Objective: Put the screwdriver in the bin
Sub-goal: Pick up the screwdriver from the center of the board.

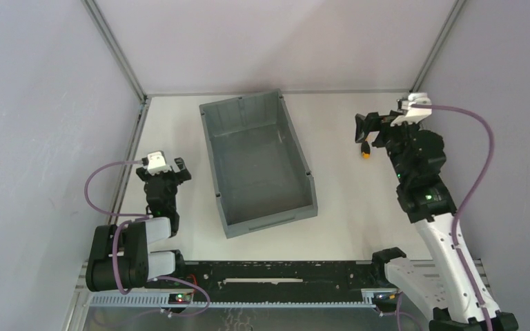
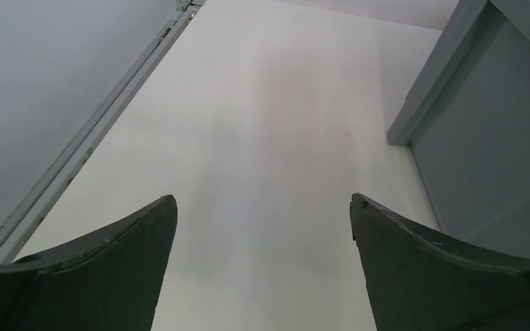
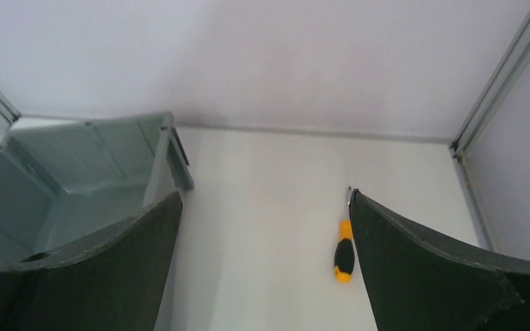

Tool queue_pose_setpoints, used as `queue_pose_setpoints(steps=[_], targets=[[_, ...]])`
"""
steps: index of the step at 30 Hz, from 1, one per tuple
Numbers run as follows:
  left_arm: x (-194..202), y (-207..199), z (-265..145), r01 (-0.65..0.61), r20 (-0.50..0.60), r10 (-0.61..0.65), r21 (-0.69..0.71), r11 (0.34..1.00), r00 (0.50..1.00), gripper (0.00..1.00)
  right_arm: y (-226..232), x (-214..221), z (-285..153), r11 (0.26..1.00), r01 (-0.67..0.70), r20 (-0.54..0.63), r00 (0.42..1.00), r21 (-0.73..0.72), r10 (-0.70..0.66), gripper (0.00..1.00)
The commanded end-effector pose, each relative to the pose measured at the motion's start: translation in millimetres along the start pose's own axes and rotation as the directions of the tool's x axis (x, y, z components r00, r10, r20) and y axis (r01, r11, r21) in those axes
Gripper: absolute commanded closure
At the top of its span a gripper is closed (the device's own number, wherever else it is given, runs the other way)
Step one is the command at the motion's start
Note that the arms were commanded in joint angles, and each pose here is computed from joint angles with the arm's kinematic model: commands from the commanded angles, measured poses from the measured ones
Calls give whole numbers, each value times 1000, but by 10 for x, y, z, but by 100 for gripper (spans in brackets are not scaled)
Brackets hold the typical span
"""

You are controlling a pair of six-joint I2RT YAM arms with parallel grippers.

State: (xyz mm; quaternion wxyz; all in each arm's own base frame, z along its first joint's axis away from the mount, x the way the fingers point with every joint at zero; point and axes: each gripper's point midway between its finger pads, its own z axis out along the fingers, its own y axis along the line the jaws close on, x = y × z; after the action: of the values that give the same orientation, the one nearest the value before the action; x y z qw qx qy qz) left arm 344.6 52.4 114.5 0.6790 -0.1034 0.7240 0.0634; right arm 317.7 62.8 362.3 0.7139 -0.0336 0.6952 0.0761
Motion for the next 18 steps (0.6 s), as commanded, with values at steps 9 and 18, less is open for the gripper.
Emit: queue_pose_setpoints(steps=[9, 18], targets=[[-207, -20, 71, -13, 60, 13, -1, 1000, 998, 0, -7, -793, -355, 1000, 5, -26, 1000, 23, -4, 0], [-207, -23, 71, -13, 60, 13, 0, 1000, 998, 0, 8, -975, -400, 1000, 5, -34, 999, 19, -5, 0]])
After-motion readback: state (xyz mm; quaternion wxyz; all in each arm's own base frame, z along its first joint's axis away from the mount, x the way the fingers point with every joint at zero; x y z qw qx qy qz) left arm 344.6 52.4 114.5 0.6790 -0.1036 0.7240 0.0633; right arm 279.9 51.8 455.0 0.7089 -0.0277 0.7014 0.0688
